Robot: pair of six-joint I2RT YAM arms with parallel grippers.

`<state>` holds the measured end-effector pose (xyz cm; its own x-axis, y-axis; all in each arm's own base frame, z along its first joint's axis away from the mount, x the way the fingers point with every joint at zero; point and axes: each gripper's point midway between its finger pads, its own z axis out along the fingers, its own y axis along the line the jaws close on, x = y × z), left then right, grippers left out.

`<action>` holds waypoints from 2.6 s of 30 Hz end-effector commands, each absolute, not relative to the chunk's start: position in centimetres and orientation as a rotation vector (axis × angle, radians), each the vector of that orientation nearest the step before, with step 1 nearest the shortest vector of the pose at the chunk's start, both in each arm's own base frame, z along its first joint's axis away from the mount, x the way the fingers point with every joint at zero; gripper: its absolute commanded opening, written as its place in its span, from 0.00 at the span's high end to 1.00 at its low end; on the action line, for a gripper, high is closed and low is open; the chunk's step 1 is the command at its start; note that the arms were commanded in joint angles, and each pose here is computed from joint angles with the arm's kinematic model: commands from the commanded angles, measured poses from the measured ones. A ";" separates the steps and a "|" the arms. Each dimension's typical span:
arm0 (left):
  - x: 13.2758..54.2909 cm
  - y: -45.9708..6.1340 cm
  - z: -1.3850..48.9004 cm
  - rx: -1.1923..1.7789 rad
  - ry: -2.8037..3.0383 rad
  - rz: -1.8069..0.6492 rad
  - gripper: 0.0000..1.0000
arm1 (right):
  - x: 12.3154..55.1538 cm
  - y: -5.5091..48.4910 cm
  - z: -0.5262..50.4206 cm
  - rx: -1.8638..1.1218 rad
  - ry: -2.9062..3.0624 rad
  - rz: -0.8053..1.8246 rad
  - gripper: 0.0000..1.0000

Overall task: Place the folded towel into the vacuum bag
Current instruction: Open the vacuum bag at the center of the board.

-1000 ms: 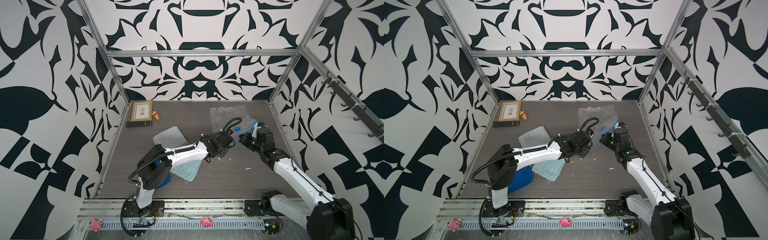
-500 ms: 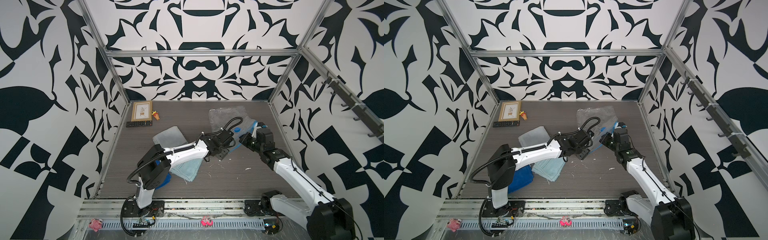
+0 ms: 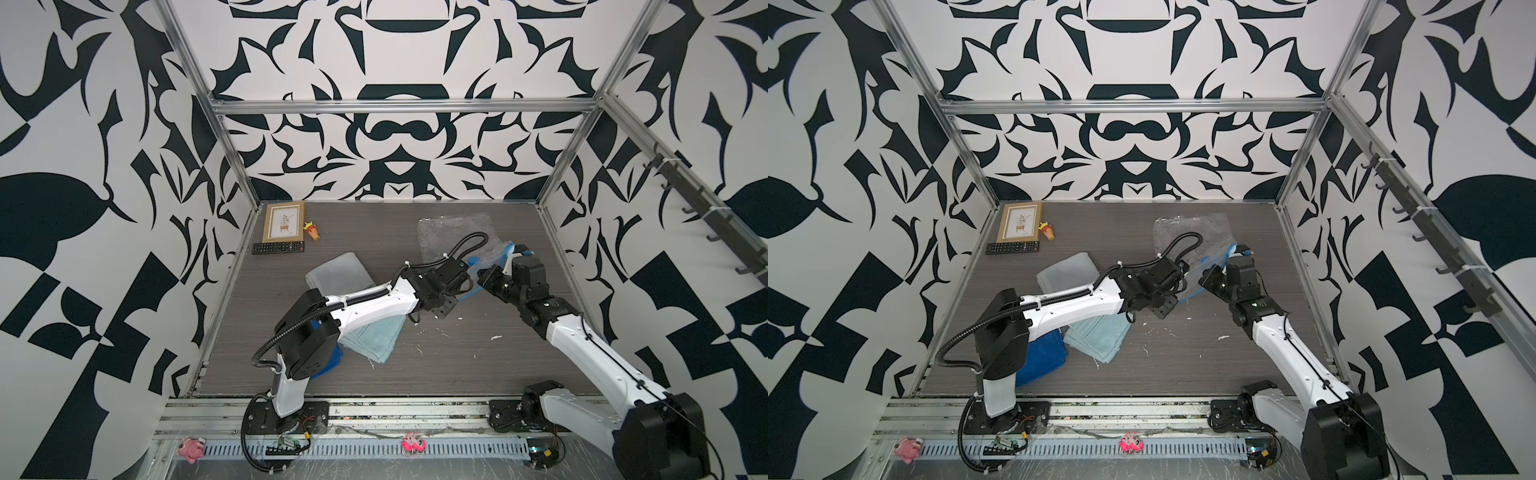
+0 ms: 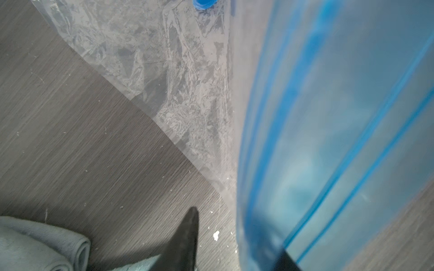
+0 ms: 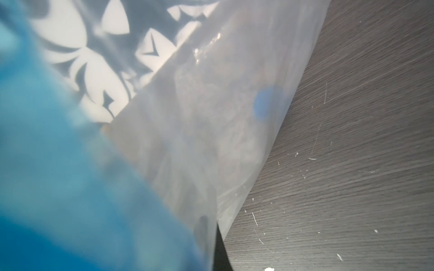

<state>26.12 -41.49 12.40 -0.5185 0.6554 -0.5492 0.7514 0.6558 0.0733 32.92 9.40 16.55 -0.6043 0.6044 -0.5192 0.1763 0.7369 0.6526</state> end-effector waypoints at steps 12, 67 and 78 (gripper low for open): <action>28.3 -42.1 16.2 0.986 2.181 -0.229 1.00 | 33.5 9.8 18.8 0.533 2.120 0.726 1.00; 30.8 -40.6 15.0 0.868 2.155 -0.215 1.00 | 32.5 6.9 23.2 0.594 2.046 0.589 0.29; 29.5 -41.8 15.2 0.952 2.144 -0.332 1.00 | 32.8 5.9 21.9 0.695 2.060 0.591 0.28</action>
<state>30.33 -41.26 14.28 -0.4354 0.5364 -0.7230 0.6871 0.7169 0.1182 32.41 6.37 20.80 -0.5076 0.6427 -0.5738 0.2538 0.7480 0.6132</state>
